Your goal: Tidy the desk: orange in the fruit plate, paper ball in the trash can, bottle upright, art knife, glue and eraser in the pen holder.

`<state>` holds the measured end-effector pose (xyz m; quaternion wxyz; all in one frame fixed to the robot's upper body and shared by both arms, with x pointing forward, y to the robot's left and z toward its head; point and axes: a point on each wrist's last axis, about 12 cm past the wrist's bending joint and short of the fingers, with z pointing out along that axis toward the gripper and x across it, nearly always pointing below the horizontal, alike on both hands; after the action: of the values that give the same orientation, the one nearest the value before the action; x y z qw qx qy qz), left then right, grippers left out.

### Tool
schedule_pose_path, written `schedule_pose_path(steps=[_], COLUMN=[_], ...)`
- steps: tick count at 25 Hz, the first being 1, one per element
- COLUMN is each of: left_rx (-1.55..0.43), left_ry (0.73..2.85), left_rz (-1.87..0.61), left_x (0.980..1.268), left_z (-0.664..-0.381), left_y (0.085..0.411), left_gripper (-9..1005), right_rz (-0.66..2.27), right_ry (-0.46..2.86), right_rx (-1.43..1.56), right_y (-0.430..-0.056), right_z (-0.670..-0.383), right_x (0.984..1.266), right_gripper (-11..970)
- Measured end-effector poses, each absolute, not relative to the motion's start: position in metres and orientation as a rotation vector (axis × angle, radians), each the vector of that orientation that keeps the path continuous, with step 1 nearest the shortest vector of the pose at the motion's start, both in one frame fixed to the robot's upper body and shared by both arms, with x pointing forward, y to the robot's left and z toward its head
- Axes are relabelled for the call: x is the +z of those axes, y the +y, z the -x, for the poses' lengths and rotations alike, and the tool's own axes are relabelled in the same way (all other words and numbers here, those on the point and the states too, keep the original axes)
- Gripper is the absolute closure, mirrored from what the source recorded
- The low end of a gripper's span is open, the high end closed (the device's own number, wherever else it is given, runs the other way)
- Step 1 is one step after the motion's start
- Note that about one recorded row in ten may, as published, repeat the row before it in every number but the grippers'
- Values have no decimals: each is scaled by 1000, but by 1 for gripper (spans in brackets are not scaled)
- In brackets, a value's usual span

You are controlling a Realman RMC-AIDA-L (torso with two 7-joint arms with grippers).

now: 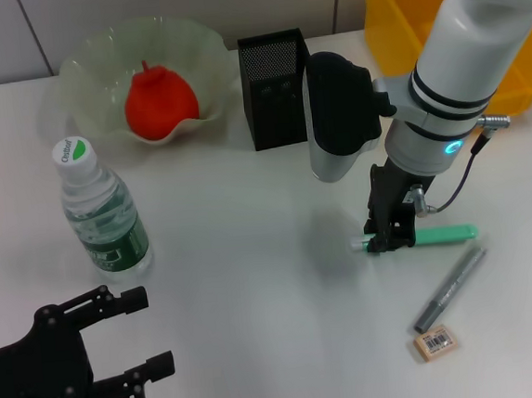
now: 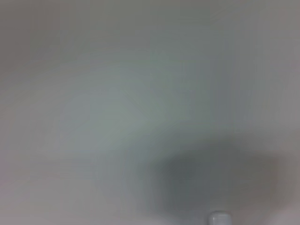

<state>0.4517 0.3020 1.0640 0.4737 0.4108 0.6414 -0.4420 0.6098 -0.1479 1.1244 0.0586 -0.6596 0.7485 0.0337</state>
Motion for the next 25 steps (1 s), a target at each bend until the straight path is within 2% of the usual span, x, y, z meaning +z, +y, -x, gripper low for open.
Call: schedule_pose_path(steps=[7,13,19,25], left_rx=[-1082,-1083,-1081,-1077], left_ry=[1571,1575,1574,1572], left_rz=[-1007,-1000,-999,-1002], left_x=[1064,1063,1063,1063], left_z=[-451,-449,-449,-451], left_y=[302,303,303,303], left_gripper=[212,211,211,211], right_rz=[1983,1918,1726,1542], right_ry=[2238,2173,2051,1953], right_rx=[98,71,81,139], right_y=[-146,-147,-155,-164], right_z=[-610,-608,-609,-612], right_x=[1136,1161,1189,1198], right_gripper=[781,781,780,780])
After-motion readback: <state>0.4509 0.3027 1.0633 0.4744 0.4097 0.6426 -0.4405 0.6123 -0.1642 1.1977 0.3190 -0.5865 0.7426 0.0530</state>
